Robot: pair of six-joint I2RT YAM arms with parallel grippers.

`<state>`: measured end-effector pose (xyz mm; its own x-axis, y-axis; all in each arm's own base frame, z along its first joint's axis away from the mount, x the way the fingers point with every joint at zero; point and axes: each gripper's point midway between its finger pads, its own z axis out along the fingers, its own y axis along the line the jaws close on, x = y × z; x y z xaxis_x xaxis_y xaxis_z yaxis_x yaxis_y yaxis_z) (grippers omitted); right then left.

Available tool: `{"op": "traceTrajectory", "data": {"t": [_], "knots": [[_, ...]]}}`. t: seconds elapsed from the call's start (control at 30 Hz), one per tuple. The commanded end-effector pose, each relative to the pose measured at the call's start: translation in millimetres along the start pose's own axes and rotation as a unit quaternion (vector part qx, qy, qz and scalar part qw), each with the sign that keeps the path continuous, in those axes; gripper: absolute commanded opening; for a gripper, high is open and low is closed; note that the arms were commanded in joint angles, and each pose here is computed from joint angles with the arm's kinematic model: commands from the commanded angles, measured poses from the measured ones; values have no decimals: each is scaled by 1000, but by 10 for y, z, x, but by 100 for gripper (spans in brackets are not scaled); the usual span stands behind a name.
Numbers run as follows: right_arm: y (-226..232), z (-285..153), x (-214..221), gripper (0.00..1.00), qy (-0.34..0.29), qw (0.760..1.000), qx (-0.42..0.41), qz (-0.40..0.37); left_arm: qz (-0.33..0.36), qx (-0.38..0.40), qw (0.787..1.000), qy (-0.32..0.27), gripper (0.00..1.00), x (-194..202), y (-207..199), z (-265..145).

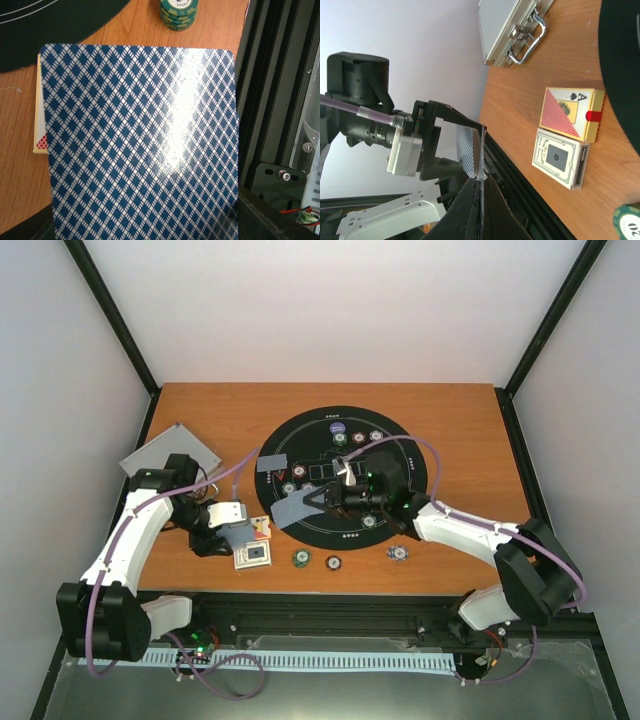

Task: Distribute texas hold em gaming equipment

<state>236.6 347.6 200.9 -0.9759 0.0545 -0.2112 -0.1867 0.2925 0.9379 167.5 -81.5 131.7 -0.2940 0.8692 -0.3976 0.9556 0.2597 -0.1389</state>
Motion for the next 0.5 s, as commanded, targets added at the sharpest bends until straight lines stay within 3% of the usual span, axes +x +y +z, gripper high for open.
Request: {"op": "traceTrajectory", "data": {"t": [0.0, 0.47], "knots": [[172, 91, 78, 3, -14, 1000, -23, 4, -2, -10, 1000, -24, 1, -108, 31, -55], [382, 582, 272, 3, 13, 998, -65, 13, 0, -18, 1000, -23, 1, -113, 48, -85]]}}
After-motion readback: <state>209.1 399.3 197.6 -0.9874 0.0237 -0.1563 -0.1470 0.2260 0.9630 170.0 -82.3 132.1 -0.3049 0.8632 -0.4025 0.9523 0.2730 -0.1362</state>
